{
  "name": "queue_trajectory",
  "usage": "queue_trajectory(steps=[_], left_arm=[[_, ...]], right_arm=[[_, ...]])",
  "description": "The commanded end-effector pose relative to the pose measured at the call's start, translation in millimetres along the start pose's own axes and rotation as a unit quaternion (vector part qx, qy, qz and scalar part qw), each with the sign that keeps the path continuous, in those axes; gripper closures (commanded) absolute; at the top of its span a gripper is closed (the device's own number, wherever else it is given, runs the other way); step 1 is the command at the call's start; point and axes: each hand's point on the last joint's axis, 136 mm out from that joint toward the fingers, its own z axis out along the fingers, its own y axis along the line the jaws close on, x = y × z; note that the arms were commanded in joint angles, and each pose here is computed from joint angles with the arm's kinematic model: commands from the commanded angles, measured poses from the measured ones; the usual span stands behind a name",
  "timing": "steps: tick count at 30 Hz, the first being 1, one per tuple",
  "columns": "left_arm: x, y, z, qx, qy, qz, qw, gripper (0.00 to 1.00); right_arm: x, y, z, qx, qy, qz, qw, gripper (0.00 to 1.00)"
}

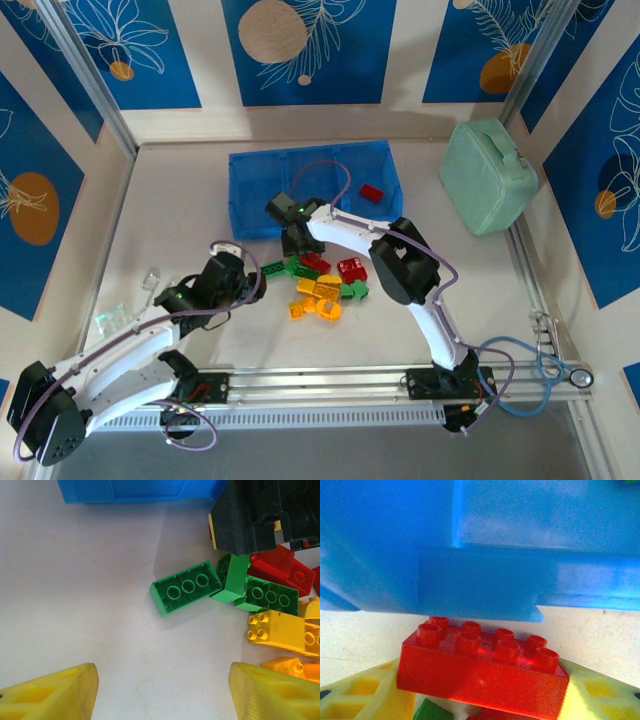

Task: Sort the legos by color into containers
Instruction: Pick up the lego from the center of the table.

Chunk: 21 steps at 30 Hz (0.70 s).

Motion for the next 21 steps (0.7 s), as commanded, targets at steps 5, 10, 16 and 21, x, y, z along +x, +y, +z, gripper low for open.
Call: queue_trajectory(steps=[5, 10, 16, 21], left_arm=[[3, 1, 1, -0.006, 0.005, -0.001, 1.0, 0.3], [1, -1, 2, -0.005, 0.004, 0.003, 1.0, 0.3], [-2, -9, 7, 0.006, 0.008, 0.006, 1.0, 0.3], [-4, -11, 6, 0.008, 0.011, 0.013, 1.0, 0.3]], right_arm=[[14, -21, -36, 0.013, -0.013, -0.009, 1.0, 0.51], [15, -42, -71, 0.017, -0.043, -0.009, 0.999, 0.5], [-12, -87, -106, 0.021, -0.081, 0.02, 0.996, 0.5], [-41, -131, -114, 0.003, -0.084, 0.061, 0.995, 0.5]])
